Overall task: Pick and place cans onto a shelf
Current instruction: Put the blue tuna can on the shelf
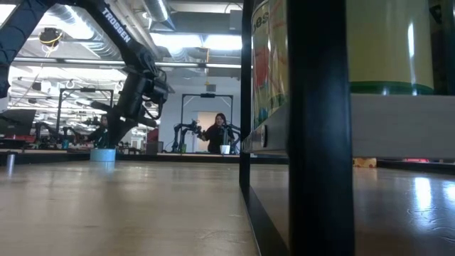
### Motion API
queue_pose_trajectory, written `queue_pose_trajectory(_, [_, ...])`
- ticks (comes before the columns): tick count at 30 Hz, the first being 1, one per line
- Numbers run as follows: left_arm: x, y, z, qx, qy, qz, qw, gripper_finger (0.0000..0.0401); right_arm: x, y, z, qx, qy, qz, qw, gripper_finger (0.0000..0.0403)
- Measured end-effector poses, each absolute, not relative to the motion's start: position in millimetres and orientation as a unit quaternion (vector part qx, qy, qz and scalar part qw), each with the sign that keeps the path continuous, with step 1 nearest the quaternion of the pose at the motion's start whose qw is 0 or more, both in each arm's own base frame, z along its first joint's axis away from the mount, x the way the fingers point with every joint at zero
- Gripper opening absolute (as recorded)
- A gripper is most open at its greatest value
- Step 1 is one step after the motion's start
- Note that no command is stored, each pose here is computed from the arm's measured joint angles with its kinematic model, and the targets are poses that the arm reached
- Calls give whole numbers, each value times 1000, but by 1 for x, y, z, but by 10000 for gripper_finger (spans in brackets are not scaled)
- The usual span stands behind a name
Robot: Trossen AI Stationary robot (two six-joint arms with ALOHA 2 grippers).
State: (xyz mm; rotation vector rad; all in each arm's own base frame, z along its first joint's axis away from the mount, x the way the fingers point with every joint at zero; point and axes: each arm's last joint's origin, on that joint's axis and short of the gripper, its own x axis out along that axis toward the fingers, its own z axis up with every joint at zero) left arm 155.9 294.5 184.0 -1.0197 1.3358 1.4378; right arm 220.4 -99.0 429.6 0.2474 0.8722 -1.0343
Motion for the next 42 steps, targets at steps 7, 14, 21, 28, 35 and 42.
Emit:
queue_pose_trajectory(7, [152, 296, 184, -424, 531, 585, 443, 49, 220, -99, 430, 114, 403, -477, 773, 13])
queue_pose_trajectory(14, [145, 292, 170, -446, 532, 575, 434, 49, 220, -99, 430, 114, 403, -477, 773, 13])
queue_pose_trajectory(21, [144, 290, 165, -445, 537, 568, 436, 49, 220, -100, 430, 114, 403, -478, 772, 13])
queue_pose_trajectory(28, [147, 294, 173, -459, 530, 553, 451, 49, 219, -103, 430, 117, 401, -485, 769, 13])
queue_pose_trajectory(35, [148, 296, 176, -457, 523, 555, 458, 49, 219, -104, 430, 118, 400, -485, 769, 13])
queue_pose_trajectory(42, [151, 298, 176, -453, 515, 558, 467, 49, 219, -104, 430, 117, 400, -485, 769, 13])
